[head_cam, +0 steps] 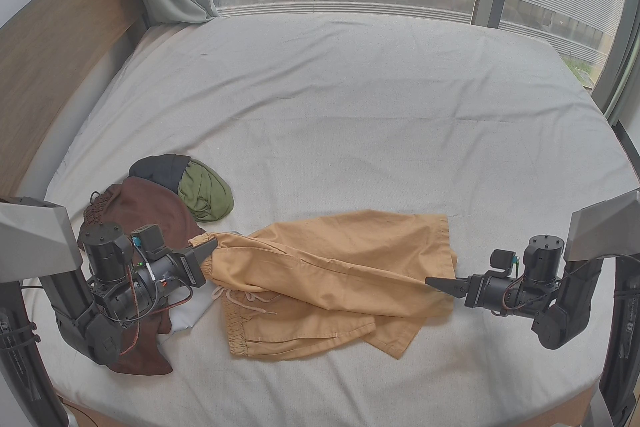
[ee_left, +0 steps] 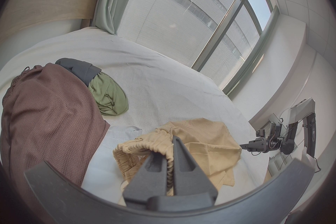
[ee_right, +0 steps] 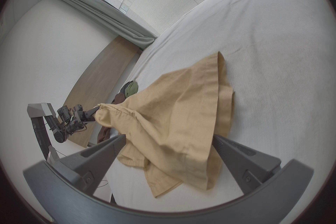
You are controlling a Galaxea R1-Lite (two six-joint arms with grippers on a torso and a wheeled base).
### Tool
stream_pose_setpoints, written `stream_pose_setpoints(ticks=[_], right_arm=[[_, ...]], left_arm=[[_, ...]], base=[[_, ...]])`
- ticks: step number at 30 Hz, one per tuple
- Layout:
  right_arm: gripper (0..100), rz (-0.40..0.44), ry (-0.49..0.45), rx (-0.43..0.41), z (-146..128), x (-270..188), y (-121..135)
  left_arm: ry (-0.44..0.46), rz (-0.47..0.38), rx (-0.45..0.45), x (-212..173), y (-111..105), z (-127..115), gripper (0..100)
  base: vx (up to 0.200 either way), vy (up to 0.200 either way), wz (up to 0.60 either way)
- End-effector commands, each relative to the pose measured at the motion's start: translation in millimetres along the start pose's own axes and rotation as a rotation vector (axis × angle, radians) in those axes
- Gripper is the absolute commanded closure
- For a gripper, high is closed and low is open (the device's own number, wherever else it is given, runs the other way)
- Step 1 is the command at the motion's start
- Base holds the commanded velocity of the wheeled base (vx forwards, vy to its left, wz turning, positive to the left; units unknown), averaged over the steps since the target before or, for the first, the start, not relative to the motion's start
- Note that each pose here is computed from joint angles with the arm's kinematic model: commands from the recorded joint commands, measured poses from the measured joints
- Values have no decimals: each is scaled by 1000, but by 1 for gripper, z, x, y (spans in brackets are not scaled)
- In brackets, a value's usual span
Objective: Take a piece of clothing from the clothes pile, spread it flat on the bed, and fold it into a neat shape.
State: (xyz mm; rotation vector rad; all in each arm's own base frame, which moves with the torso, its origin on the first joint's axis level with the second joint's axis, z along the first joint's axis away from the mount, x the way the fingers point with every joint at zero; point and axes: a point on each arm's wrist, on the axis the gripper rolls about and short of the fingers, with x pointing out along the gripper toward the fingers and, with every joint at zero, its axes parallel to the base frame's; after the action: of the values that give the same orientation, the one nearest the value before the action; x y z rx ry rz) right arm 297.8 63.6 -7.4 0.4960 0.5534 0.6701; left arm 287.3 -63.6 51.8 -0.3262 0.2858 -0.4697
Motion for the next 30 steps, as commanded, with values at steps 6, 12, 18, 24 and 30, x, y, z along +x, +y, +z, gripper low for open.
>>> stream_pose_setpoints(ticks=[6,12,18,24,30], right_arm=[[0,15,36,8,-9,4,5],[0,45,46,-10,-10,6,16],[0,83,37,-37,-5,1,33],[0,96,43,-44,-6,2,38],[0,82,54,-28,-10,13,25]], left_arm=[[-4,2,0,0,1,1,100],[-5,8,-1,0,2,1,100],[-4,6,-1,0,2,1,100],[-6,6,-1,0,2,1,100],[-17,3,3,2,3,3,100]], base=[[0,0,0],[0,0,0],[0,0,0],[0,0,0],[0,0,0]])
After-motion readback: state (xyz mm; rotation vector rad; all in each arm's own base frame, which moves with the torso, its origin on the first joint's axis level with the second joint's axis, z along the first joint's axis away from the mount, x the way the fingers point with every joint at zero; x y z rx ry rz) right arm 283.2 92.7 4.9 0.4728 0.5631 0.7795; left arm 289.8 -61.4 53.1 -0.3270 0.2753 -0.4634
